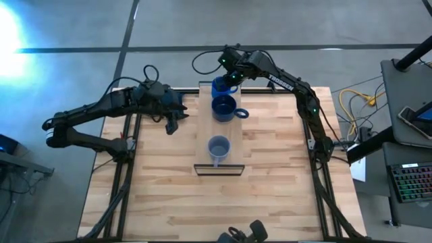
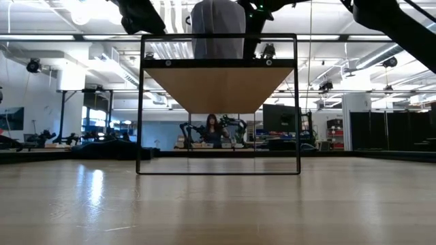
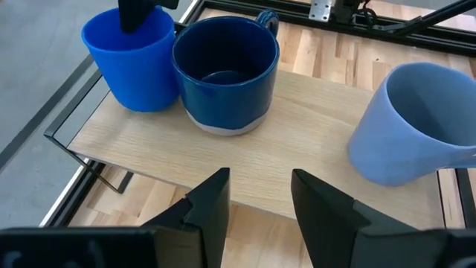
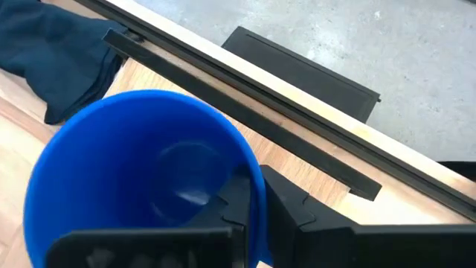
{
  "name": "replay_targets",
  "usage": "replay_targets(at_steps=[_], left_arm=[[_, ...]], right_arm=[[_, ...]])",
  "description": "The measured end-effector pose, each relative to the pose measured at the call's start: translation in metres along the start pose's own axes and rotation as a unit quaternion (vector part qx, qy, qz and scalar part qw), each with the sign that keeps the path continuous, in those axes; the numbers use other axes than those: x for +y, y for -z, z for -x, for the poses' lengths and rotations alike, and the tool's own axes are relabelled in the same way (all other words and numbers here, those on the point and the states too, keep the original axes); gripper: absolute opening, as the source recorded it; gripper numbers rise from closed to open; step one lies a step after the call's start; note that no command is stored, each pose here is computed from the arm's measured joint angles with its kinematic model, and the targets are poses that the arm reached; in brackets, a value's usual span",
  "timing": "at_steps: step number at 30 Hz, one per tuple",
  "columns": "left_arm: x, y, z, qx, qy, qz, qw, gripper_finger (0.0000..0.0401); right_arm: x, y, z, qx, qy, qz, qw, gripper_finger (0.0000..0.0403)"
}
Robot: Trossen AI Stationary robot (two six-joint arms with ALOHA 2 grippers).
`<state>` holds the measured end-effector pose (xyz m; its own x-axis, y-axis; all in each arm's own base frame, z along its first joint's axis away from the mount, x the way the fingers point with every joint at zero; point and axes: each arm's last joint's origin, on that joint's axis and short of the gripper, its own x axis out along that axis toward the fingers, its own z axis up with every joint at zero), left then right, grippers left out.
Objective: Stack small to large cups/mugs on shelf
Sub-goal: Remove the blue mug from the shelf
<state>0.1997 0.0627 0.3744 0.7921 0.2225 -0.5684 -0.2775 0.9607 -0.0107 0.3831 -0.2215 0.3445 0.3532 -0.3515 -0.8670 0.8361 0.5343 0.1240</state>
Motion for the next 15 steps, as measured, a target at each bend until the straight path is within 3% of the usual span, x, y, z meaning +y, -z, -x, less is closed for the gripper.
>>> replay_targets(at_steps=[6, 15], left_arm=[[0.000, 0.000, 0.000, 0.000, 0.000, 0.000, 1.000, 0.0130], [0.000, 0.003, -0.003, 0.005, 0.000, -0.014, 1.000, 0.0130]], right_arm=[[0.000, 0.002, 0.018, -0.020, 0.011, 0.002, 1.000, 0.0013], [-0.007, 0.030, 0.096, -0.052, 0.075, -0.027, 0.996, 0.0012]])
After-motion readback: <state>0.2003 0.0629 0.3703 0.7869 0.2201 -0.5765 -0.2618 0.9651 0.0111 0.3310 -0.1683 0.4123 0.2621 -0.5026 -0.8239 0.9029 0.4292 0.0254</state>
